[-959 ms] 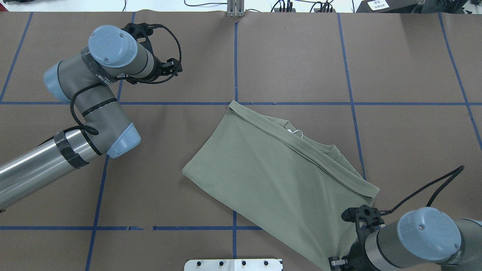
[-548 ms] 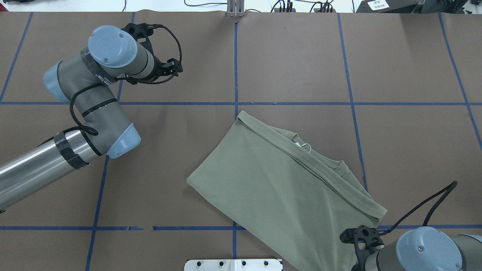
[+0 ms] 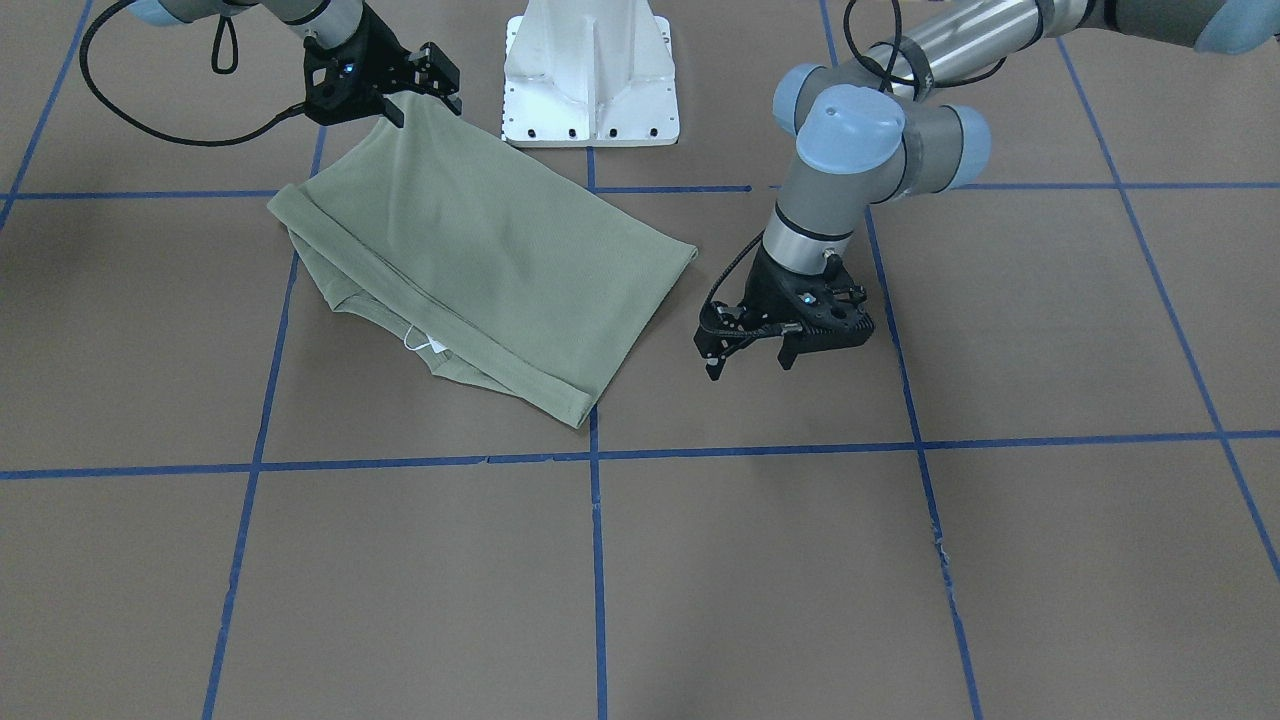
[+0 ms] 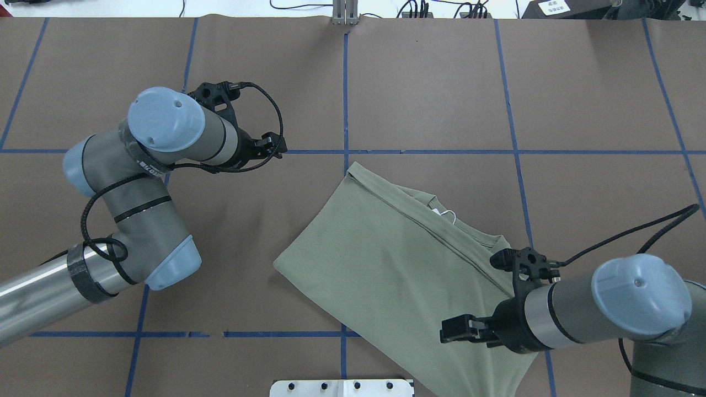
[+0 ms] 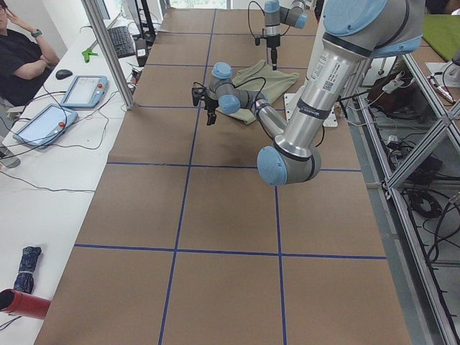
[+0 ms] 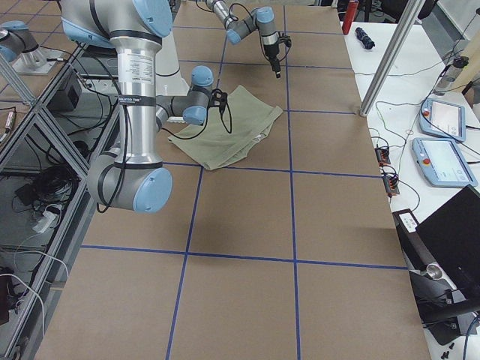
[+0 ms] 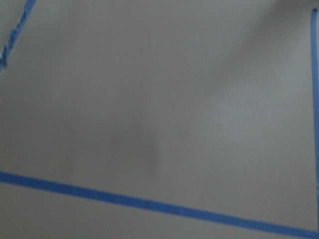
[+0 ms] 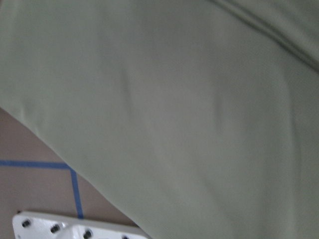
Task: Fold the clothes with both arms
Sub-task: 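Grasp the shirt's far edge with the left gripper while the right gripper holds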
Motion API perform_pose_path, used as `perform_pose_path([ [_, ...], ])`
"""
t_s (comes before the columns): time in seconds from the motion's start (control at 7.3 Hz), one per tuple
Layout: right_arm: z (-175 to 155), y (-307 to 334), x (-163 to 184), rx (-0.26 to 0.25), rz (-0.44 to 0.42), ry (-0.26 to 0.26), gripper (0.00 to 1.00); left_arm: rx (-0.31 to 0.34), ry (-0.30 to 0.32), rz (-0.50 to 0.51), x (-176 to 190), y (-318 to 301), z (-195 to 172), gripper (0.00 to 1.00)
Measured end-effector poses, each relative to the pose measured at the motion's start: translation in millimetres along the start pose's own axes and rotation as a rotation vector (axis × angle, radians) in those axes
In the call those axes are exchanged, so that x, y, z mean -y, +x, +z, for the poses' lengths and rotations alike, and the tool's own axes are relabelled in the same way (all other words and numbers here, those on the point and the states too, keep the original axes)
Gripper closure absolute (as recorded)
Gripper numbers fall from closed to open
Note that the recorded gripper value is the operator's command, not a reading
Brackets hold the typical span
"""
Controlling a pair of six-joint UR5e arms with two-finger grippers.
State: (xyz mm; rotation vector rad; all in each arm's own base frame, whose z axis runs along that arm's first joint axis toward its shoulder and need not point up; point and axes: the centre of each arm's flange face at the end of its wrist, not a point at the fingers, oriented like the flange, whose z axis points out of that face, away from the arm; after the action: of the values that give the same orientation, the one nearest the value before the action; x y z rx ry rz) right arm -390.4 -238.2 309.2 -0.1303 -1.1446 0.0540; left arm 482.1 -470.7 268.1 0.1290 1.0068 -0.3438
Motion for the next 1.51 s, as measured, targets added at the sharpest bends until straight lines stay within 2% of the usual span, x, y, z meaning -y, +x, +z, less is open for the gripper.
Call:
perform_pose_path([
  [0.14,-16.0,-1.2,23.1,0.017,0.018,0.055,0.00,-0.012,-0.061,-0.038,-43.0,3.7,4.0,0.01],
  [0.41,-35.1,-2.9,50.1,0.036,0.037,0.122,0.00,-0.015,-0.147,-0.107,-118.6,13.0,11.9,0.01],
  [0.55,-38.2,-2.7,56.4,0.037,0.043,0.136,0.00,-0.005,-0.165,-0.130,-138.3,13.2,15.2,0.01],
  [0.82,-38.4,-2.7,60.1,0.037,0.047,0.142,0.00,0.028,-0.174,-0.147,-151.0,6.3,22.8,0.03],
  [0.96,-38.3,-3.6,60.4,0.038,0.047,0.143,0.00,0.042,-0.174,-0.151,-152.1,2.5,26.4,0.11],
  [1.1,-38.3,-3.8,60.7,0.039,0.047,0.143,0.00,0.049,-0.174,-0.153,-152.6,0.5,28.2,0.36],
  [1.23,-38.4,-3.7,60.9,0.039,0.048,0.144,0.00,0.052,-0.176,-0.159,-154.1,0.1,28.9,0.82],
  [1.37,-38.4,-3.6,61.1,0.039,0.048,0.144,0.00,0.054,-0.178,-0.166,-156.6,0.3,29.4,1.00],
  [1.51,-38.2,-3.1,61.2,0.038,0.048,0.144,0.00,0.053,-0.182,-0.168,-159.6,0.8,29.5,1.00],
])
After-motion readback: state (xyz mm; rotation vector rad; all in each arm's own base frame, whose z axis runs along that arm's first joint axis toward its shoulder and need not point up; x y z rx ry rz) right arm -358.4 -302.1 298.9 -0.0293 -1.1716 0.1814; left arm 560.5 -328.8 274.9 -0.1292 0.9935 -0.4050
